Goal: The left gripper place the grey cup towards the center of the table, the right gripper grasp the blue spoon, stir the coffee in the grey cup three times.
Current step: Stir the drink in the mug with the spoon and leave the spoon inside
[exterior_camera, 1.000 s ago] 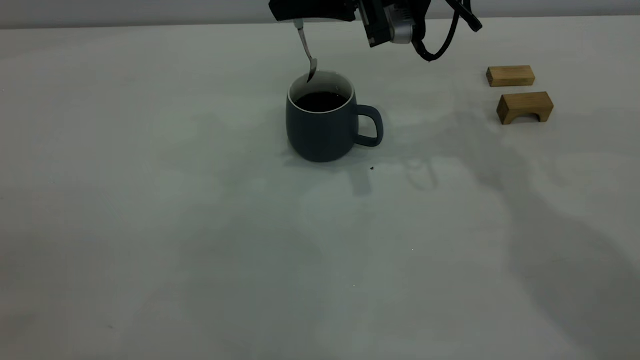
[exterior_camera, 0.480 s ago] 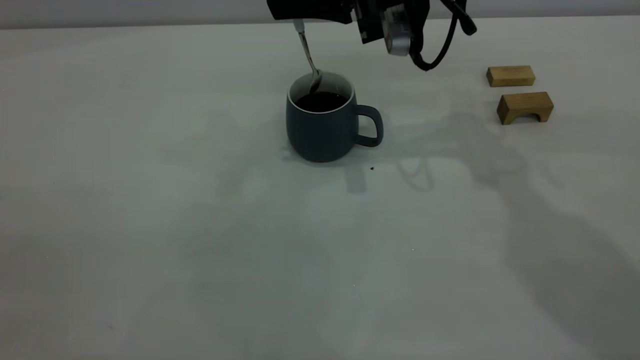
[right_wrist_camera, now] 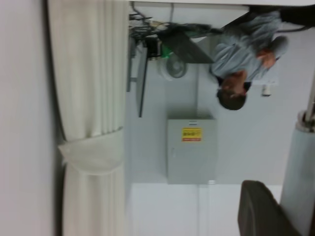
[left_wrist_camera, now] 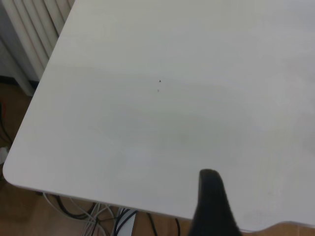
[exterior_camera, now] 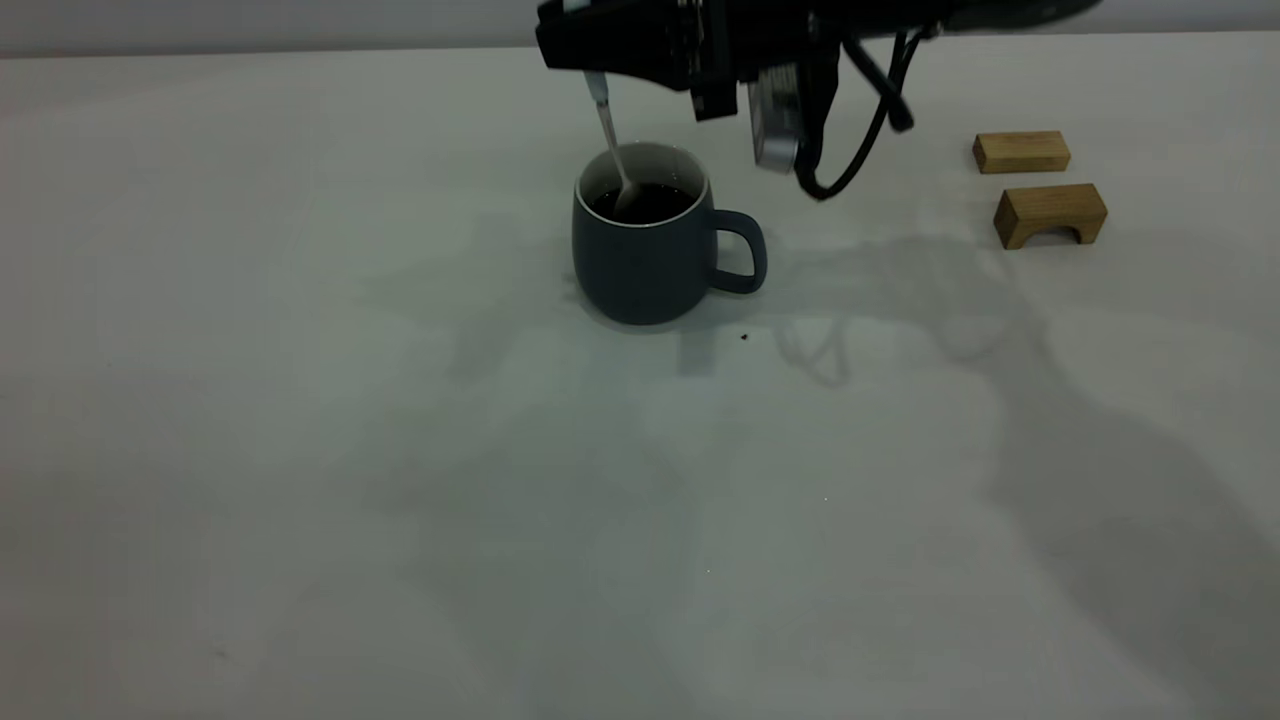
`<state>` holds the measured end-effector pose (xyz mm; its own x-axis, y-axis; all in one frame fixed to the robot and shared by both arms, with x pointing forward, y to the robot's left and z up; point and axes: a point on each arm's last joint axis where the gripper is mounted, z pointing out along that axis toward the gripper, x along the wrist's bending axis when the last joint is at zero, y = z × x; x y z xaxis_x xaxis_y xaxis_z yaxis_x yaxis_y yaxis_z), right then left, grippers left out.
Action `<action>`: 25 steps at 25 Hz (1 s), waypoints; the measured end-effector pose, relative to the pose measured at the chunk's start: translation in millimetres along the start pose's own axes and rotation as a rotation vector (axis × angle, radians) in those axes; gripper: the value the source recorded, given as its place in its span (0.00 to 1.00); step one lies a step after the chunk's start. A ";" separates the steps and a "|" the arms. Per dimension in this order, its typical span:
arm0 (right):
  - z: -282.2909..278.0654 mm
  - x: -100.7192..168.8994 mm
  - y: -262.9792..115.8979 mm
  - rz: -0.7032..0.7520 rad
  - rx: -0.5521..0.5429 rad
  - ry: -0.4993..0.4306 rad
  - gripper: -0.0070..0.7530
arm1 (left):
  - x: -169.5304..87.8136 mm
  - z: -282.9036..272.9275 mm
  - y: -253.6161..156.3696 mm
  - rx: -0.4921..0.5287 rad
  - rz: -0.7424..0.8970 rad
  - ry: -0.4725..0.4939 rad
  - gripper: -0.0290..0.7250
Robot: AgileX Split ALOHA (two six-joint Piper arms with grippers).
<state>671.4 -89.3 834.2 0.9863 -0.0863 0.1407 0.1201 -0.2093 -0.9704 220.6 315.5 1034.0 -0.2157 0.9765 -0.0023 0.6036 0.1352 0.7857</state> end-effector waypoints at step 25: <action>-24.0 10.2 37.3 0.045 -0.052 0.084 0.17 | 0.0 0.0 0.0 0.000 0.000 0.000 0.81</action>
<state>683.3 -121.3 804.1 0.9773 -0.1779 0.1152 0.0676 -0.2534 -0.9650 220.6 315.5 1034.0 -0.2157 0.9765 -0.0023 0.6036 0.1352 0.7857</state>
